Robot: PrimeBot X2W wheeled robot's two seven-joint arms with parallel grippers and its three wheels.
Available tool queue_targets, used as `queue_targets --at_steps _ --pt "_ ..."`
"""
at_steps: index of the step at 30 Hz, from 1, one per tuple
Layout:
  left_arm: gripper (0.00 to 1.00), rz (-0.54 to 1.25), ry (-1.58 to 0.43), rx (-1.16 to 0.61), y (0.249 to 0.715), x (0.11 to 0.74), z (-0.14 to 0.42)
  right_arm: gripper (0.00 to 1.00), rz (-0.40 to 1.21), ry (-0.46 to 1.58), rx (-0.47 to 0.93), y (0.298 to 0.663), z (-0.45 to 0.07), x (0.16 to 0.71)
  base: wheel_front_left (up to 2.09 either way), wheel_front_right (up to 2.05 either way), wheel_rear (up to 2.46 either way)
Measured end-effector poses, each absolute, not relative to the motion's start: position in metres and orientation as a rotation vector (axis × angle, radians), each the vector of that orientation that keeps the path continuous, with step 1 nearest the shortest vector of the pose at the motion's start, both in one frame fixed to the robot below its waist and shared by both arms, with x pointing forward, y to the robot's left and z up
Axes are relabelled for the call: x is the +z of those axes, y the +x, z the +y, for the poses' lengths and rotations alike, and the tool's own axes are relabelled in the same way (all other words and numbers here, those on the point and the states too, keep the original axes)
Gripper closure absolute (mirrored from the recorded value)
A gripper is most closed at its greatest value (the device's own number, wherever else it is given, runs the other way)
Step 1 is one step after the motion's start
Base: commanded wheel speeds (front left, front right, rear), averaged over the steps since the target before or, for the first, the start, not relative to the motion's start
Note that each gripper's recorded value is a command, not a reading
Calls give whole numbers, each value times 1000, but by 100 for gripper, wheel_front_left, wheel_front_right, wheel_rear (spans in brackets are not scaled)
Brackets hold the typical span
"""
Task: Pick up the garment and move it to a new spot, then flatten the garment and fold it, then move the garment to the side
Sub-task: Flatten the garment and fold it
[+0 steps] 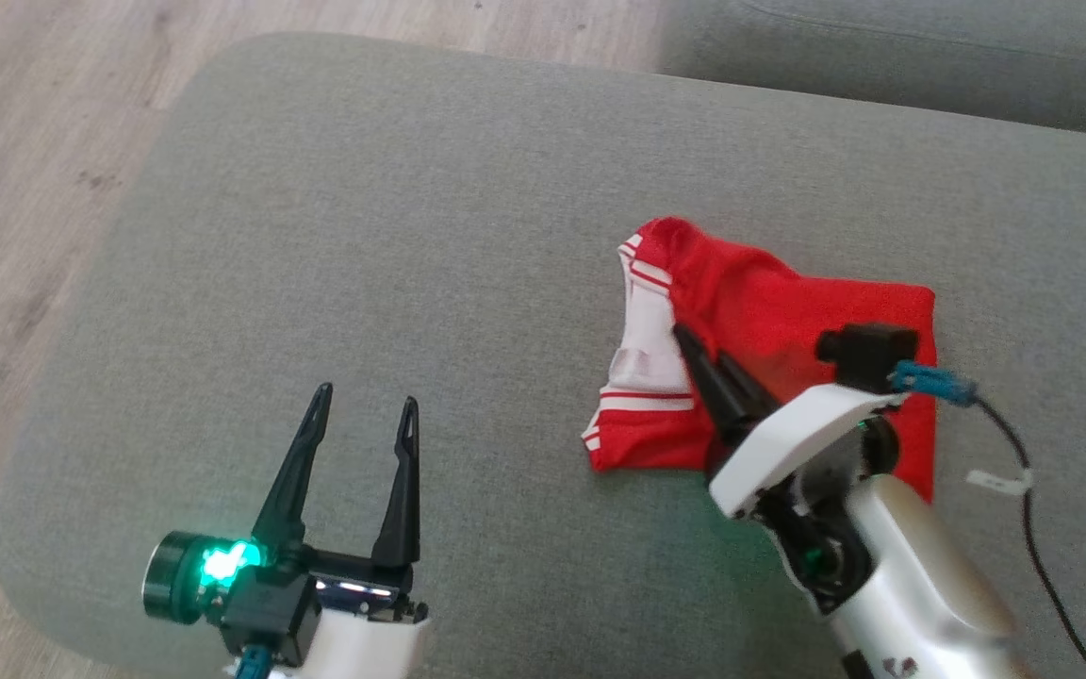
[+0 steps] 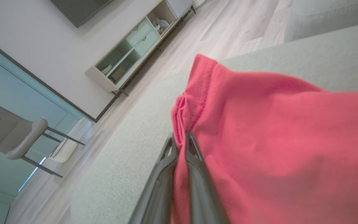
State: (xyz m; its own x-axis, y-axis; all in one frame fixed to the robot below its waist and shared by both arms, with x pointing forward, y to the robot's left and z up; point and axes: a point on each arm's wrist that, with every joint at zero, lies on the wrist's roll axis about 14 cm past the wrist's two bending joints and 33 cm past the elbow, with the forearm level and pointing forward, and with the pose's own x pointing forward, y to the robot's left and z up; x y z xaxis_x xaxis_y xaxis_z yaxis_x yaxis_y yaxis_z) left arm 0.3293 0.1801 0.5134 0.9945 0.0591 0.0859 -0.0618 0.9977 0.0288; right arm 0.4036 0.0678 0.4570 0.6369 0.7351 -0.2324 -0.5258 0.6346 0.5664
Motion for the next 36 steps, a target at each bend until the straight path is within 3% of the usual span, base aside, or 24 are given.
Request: queue_targets --at_steps 6,7,8,9,14,21,26,29,33,36 --pt "0 -84 27 80 327 514 184 93 468 510 793 403 93 452 0 0 0" --pt "0 -84 26 80 327 513 183 77 456 522 795 404 95 455 0 0 0" --pt "0 -84 25 79 327 513 183 47 450 533 795 405 97 456 0 0 0" --pt "0 -83 24 78 327 513 182 0 450 538 797 404 99 455 0 0 0" --pt "0 -78 20 71 329 511 180 0 415 558 785 401 99 455 0 0 0" --pt "0 -90 14 83 334 514 183 0 231 419 676 435 51 468 0 0 0" --pt "0 -71 -51 116 329 507 190 0 4 246 534 460 -31 508 0 0 0" --pt "0 -38 -87 143 319 496 196 0 -54 205 477 437 -61 517 0 0 0" --pt "0 -33 -118 134 306 492 195 0 -38 207 338 389 -107 503 0 0 0" --pt "0 -25 -122 125 299 489 194 0 -20 155 312 366 -119 495 0 0 0"
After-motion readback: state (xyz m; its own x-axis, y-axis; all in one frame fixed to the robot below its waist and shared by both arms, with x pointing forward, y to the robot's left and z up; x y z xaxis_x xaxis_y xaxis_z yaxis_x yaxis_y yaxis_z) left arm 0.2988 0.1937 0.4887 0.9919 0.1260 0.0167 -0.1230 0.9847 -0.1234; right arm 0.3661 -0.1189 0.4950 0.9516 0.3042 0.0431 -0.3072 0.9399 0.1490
